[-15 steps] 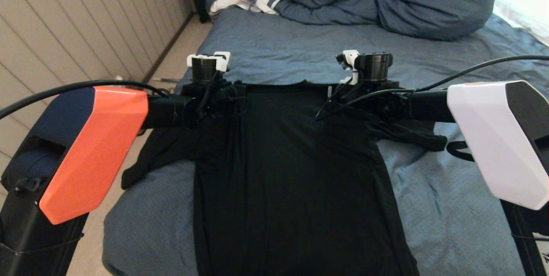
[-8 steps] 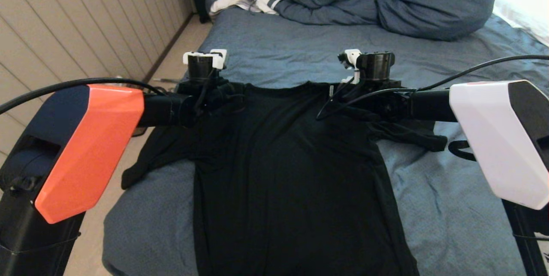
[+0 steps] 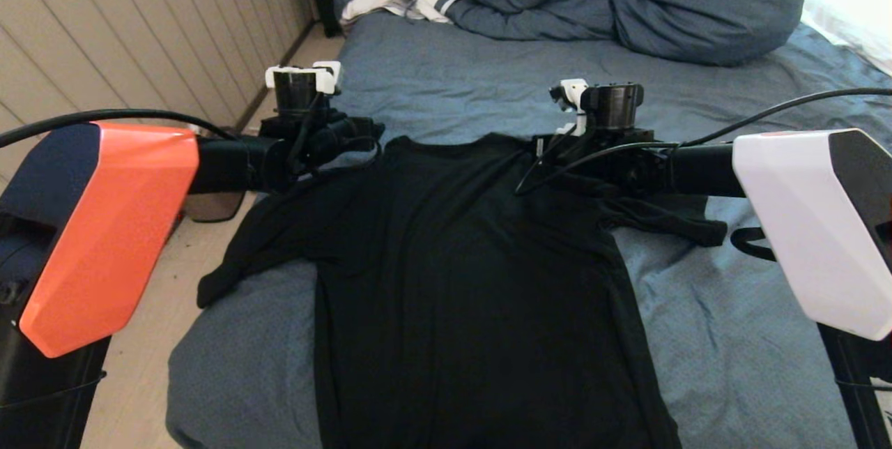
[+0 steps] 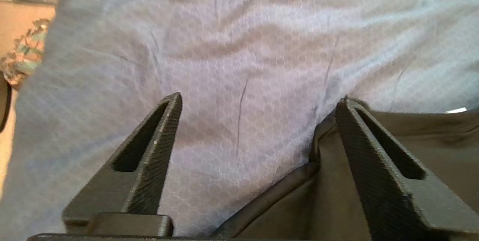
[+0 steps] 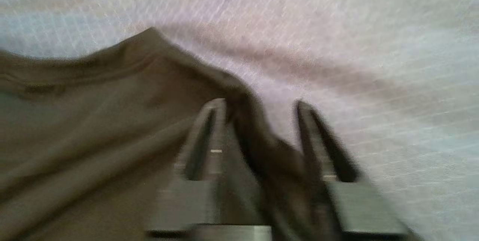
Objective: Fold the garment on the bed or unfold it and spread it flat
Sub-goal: Unford the black T-shirt
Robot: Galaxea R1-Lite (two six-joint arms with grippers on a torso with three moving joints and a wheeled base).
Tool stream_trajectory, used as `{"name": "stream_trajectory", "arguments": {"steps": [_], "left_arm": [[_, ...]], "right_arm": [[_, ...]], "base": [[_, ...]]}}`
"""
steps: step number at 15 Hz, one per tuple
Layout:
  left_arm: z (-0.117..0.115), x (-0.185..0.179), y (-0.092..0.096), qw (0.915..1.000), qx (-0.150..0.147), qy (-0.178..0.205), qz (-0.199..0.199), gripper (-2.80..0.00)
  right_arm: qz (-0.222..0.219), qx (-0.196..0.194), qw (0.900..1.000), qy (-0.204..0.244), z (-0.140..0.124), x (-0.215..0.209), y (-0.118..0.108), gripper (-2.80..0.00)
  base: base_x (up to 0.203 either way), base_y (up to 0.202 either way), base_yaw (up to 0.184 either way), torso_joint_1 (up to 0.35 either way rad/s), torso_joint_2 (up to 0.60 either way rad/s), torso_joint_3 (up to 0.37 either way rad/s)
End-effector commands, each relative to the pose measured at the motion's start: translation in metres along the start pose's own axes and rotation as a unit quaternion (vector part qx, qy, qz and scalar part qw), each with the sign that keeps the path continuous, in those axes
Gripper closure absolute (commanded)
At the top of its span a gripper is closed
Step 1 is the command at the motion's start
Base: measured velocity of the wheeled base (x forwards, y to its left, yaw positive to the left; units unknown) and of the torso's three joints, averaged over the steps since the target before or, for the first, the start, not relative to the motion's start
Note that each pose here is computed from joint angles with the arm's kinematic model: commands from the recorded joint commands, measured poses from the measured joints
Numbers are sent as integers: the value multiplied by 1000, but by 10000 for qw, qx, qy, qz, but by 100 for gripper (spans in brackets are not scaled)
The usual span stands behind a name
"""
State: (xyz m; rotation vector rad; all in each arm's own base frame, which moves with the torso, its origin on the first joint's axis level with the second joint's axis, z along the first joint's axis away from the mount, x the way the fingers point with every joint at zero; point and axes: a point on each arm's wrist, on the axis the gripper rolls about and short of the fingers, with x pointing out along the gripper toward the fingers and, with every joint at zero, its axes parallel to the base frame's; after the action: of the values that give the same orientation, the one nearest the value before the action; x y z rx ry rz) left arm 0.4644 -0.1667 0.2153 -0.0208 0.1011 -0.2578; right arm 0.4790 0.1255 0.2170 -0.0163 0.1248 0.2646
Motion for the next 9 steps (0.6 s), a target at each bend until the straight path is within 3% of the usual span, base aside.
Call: {"name": "stream_trajectory", "arguments": {"steps": [1, 6, 8, 9], "left_arm": [[9, -5, 2, 9999, -18, -97, 28, -280], [31, -24, 8, 9999, -124, 32, 39, -280], [42, -43, 9, 9972, -586, 450, 83, -280], [46, -55, 9, 9924, -931, 797, 101, -280]], "right_arm": [[-27, 0, 9999, -112, 10, -6, -3, -280], [-82, 43, 9995, -312, 36, -25, -10, -280], [-136, 221, 9997, -36, 48, -42, -15, -280], [-171, 449, 9988, 58, 57, -54, -17, 0]], "base": [[0, 0, 0, 0, 0, 0], [0, 0, 0, 0, 0, 0], [0, 0, 0, 0, 0, 0], [0, 0, 0, 0, 0, 0]]}}
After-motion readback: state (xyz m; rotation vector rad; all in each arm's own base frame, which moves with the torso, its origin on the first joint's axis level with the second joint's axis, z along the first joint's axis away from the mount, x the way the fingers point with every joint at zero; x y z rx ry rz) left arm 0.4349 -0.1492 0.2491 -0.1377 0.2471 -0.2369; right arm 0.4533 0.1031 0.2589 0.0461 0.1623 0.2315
